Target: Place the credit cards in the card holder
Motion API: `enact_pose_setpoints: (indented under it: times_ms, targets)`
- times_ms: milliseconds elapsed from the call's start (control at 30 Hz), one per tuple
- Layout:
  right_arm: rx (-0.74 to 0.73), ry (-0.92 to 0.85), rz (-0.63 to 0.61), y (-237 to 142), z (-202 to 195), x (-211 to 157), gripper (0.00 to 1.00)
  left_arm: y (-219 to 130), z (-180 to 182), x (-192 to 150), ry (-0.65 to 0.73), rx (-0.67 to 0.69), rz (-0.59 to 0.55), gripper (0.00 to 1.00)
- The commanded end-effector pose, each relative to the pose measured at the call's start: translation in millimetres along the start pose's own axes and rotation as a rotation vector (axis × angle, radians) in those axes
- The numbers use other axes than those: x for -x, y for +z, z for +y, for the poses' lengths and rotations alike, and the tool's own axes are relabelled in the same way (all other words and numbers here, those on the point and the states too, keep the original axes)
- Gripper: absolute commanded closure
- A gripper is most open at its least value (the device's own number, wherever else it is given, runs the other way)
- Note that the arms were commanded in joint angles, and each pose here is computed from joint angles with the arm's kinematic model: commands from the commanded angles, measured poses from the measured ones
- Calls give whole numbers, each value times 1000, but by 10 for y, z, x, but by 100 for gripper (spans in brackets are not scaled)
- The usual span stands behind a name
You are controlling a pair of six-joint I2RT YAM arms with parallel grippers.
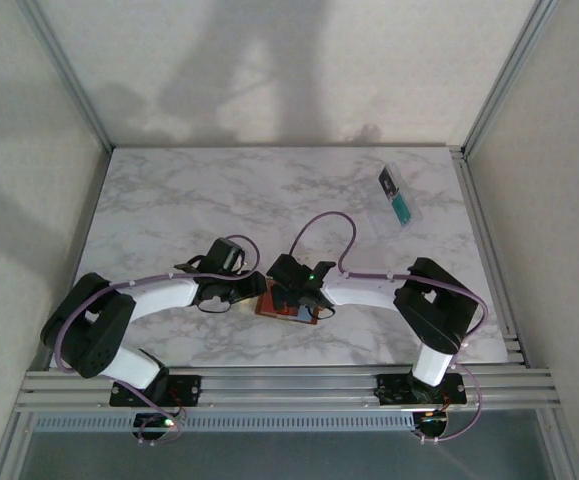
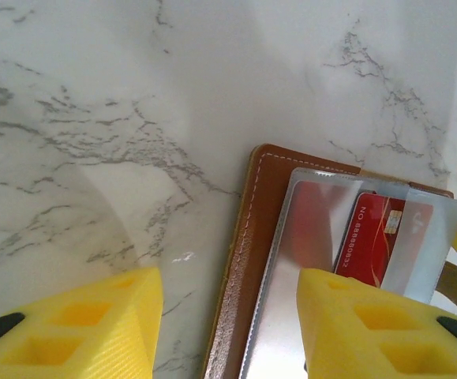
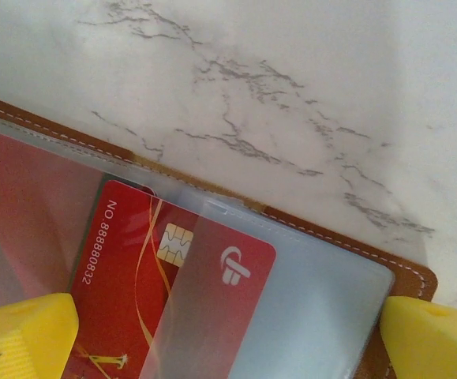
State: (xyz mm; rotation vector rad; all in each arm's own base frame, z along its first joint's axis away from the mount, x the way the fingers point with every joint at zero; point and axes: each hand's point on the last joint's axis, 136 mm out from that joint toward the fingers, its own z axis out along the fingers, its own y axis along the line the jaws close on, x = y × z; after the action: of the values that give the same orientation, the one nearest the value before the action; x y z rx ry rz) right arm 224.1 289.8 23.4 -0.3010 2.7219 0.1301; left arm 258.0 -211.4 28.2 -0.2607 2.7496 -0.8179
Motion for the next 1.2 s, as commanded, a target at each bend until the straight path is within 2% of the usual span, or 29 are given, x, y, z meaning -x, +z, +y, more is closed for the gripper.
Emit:
enact_pose_setpoints:
  times_ms: [0, 267, 600, 800, 933, 1167]
  targets:
    - [-126, -22, 23, -28, -298, -150, 1, -49, -1, -51, 10, -13, 14, 52]
    - [-116, -50, 23, -113, -416, -249, 1, -117, -192, -97, 31, -85, 34, 51]
    - [-77, -56, -4, -208, -405, -225, 1, -7, -207, -202, 30, -91, 91, 50]
    - [-83, -74, 2, -169, -466, -299, 4, 21, -340, -285, 56, -129, 126, 50]
    - [-61, -72, -2, -202, -440, -290, 9, 68, -425, -380, 65, -169, 169, 50]
    - [-61, -65, -14, -203, -471, -295, 26, 112, -436, -395, 74, -156, 183, 54]
